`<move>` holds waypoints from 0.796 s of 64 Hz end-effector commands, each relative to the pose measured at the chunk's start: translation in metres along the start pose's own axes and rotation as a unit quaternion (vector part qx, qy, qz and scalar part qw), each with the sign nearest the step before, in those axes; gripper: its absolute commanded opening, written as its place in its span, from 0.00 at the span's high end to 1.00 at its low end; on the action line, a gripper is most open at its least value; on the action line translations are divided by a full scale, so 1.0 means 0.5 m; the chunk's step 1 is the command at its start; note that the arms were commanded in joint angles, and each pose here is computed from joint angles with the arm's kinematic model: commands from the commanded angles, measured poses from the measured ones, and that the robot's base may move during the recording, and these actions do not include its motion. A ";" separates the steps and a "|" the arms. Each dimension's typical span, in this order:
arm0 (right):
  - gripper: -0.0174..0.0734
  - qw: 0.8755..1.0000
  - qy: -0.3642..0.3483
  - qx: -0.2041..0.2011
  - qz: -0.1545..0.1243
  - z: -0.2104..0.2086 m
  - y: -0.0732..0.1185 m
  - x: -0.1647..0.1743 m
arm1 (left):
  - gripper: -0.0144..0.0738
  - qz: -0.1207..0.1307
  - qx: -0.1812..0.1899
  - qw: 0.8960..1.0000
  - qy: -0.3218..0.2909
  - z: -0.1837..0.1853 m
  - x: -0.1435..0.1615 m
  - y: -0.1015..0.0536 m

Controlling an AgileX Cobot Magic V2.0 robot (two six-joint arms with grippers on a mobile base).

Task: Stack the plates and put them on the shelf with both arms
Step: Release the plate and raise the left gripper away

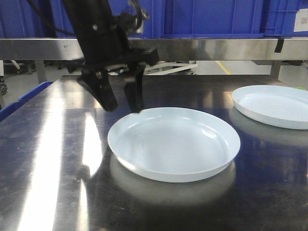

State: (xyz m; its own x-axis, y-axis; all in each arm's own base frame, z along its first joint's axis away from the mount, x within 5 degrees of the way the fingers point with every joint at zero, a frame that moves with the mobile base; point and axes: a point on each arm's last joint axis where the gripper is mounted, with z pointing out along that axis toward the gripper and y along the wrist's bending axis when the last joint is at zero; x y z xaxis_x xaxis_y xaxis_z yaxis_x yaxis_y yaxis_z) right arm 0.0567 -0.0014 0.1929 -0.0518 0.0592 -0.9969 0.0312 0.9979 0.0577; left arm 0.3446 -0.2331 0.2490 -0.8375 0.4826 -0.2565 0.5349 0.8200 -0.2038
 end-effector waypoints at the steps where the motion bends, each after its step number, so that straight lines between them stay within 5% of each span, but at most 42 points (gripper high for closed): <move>1: 0.75 0.998 -0.064 -0.002 -0.006 -0.006 0.001 -0.029 | 0.33 0.022 -0.010 0.996 -0.085 -0.131 -0.001 -0.025; 23: 0.75 0.998 -0.064 -0.002 -0.006 -0.006 0.001 -0.029 | 0.46 0.013 -0.149 0.966 -0.211 -0.293 0.130 -0.001; 51: 0.75 0.998 -0.067 -0.002 -0.006 -0.006 0.001 -0.031 | 0.74 -0.010 -0.188 0.917 -0.352 -0.294 0.395 0.028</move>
State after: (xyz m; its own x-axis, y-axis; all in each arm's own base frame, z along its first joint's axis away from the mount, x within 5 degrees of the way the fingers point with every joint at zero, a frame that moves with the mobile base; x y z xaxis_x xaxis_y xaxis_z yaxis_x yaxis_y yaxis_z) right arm 0.0567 -0.0014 0.1929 -0.0518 0.0592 -0.9969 0.0312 0.9979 0.0577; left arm 0.1829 -0.0889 0.3236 -0.6121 0.3172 -0.7244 0.3460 0.9311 0.1153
